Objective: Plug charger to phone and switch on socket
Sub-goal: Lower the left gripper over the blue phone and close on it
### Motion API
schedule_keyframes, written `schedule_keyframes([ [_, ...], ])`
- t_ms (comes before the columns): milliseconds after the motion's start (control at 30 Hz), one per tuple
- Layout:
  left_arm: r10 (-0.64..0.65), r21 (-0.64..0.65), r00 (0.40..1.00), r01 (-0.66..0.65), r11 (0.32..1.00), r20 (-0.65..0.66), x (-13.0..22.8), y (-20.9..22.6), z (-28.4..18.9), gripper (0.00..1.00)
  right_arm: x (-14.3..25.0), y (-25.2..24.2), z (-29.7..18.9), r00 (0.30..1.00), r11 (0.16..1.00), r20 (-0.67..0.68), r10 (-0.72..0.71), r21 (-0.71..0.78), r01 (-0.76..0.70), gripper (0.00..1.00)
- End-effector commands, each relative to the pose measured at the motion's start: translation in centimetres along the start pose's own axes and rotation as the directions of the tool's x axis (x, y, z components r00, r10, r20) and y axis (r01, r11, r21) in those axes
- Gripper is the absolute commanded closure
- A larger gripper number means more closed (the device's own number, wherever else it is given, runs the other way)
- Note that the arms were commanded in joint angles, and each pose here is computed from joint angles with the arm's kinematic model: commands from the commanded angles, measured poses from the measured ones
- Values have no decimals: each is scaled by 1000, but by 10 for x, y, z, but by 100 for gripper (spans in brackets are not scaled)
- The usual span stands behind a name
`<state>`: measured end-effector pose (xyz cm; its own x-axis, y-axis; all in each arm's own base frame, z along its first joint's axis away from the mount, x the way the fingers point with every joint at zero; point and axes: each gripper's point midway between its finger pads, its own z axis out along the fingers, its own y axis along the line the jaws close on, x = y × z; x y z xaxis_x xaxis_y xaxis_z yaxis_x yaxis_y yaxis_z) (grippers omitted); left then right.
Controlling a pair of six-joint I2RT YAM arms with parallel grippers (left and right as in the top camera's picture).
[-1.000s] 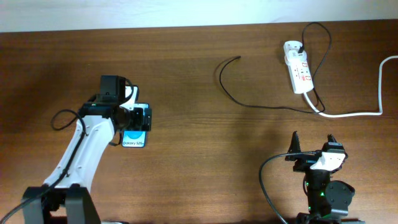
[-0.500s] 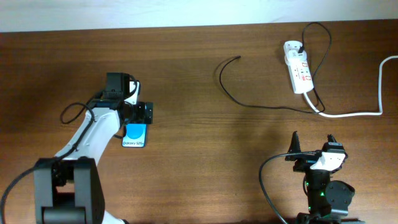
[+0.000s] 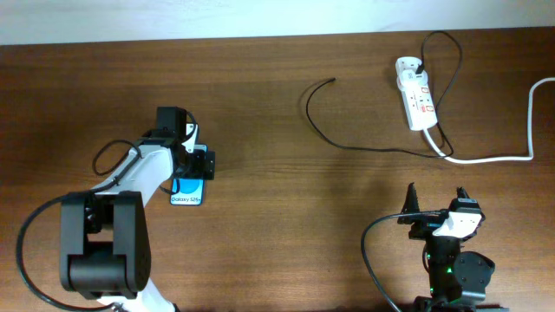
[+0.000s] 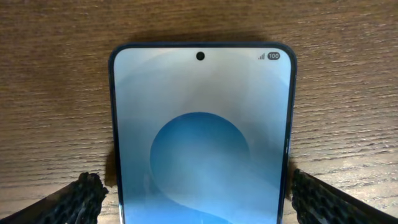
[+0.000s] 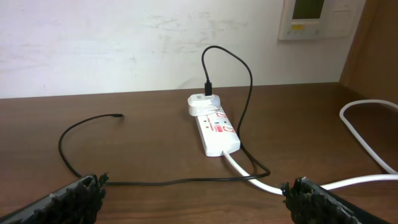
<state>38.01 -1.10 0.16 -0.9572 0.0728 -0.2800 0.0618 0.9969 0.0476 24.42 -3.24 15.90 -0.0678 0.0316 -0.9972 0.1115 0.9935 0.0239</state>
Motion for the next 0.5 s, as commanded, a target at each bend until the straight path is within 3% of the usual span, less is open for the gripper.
schedule_keyframes([
  [0,-2,-12,1000,1,1000,-22,2,4,6,1,2,1,0,1000,1000,-2,0,-3,0,2],
  [467,39,34,993,-35,999,-112,25,-2,5,2,2,1,0,1000,1000,-2,0,-3,0,2],
])
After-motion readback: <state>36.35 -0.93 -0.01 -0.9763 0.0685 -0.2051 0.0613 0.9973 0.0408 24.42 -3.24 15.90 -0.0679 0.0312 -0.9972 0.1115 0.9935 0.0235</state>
